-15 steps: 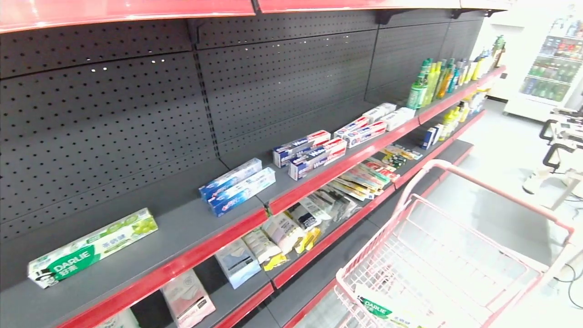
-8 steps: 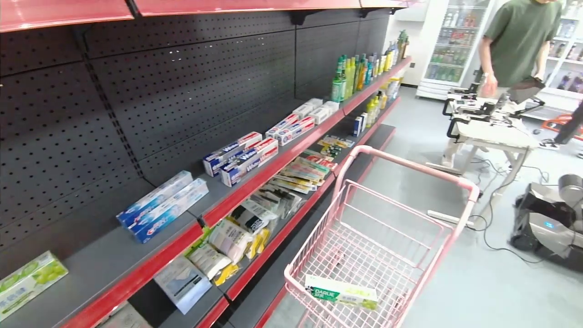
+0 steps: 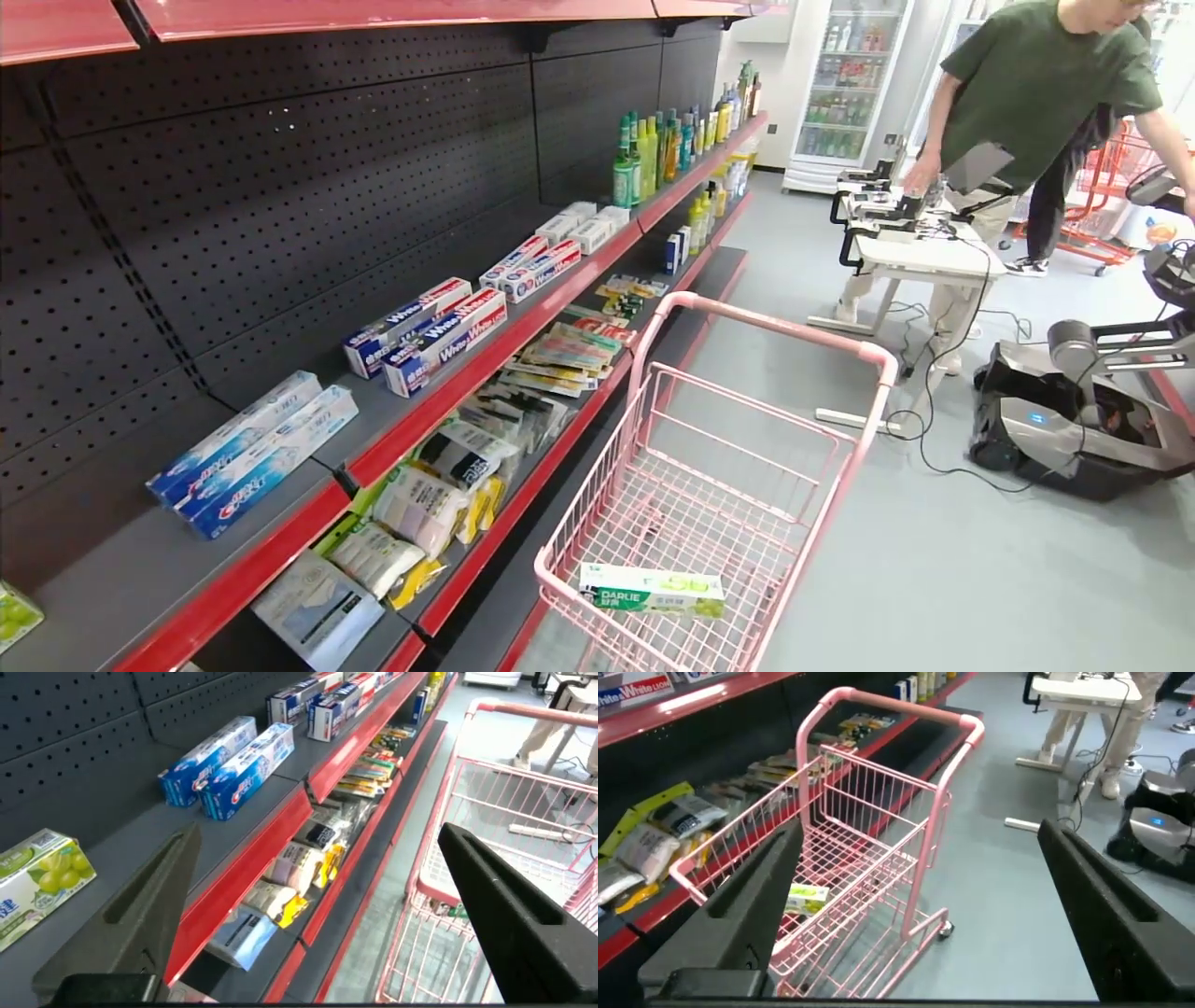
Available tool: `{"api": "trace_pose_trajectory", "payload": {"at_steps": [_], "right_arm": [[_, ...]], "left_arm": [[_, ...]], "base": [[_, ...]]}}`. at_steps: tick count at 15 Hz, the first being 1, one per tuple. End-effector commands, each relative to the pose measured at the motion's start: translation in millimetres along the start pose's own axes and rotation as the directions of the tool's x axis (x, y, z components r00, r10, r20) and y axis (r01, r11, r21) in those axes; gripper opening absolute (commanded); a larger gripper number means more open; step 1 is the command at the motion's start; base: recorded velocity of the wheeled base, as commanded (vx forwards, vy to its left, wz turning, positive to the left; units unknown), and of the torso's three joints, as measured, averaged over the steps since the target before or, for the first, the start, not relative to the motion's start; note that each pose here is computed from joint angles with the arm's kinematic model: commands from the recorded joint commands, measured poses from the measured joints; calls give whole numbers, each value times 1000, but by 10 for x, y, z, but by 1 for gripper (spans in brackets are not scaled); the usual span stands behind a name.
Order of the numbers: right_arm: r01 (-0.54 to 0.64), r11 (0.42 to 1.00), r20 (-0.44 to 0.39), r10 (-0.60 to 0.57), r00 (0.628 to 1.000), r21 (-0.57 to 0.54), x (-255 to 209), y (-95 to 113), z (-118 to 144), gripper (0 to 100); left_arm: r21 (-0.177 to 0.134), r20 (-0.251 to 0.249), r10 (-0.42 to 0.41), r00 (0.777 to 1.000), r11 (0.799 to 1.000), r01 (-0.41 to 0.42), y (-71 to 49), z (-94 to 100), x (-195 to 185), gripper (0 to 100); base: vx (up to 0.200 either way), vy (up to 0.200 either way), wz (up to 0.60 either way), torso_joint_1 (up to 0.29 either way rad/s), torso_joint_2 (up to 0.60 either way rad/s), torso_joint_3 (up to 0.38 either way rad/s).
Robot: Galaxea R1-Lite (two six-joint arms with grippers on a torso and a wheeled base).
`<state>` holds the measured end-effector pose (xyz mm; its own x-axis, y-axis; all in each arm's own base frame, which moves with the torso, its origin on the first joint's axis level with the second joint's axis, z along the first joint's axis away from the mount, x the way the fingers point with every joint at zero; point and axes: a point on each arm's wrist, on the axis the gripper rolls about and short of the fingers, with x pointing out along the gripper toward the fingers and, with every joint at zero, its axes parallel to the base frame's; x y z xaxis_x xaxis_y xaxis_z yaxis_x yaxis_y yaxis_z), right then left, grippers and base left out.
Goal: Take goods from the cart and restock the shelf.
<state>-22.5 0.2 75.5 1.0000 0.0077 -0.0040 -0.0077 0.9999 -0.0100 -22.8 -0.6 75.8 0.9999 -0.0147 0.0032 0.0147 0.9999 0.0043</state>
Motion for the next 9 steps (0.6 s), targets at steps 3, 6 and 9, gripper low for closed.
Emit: {"api": "trace_pose_trajectory", "payload": {"at_steps": [3, 6, 9], "right_arm": [[25, 997, 8, -26, 1000, 78, -3, -4, 4, 100], [44, 993, 53, -50, 997, 106, 178, -27, 1249, 100], [199, 979, -63, -196, 979, 42, 675, -74, 1933, 100]], "left_arm": [[0, 0, 1, 1000, 1000, -1, 0, 0, 0, 100], [0, 0, 1, 1000, 1000, -1, 0, 0, 0, 100], [-3, 0, 1, 1000, 1000, -1, 0, 0, 0, 100]], "base": [[0, 0, 0, 0, 0, 0], [0, 0, 0, 0, 0, 0], [0, 0, 0, 0, 0, 0]]}}
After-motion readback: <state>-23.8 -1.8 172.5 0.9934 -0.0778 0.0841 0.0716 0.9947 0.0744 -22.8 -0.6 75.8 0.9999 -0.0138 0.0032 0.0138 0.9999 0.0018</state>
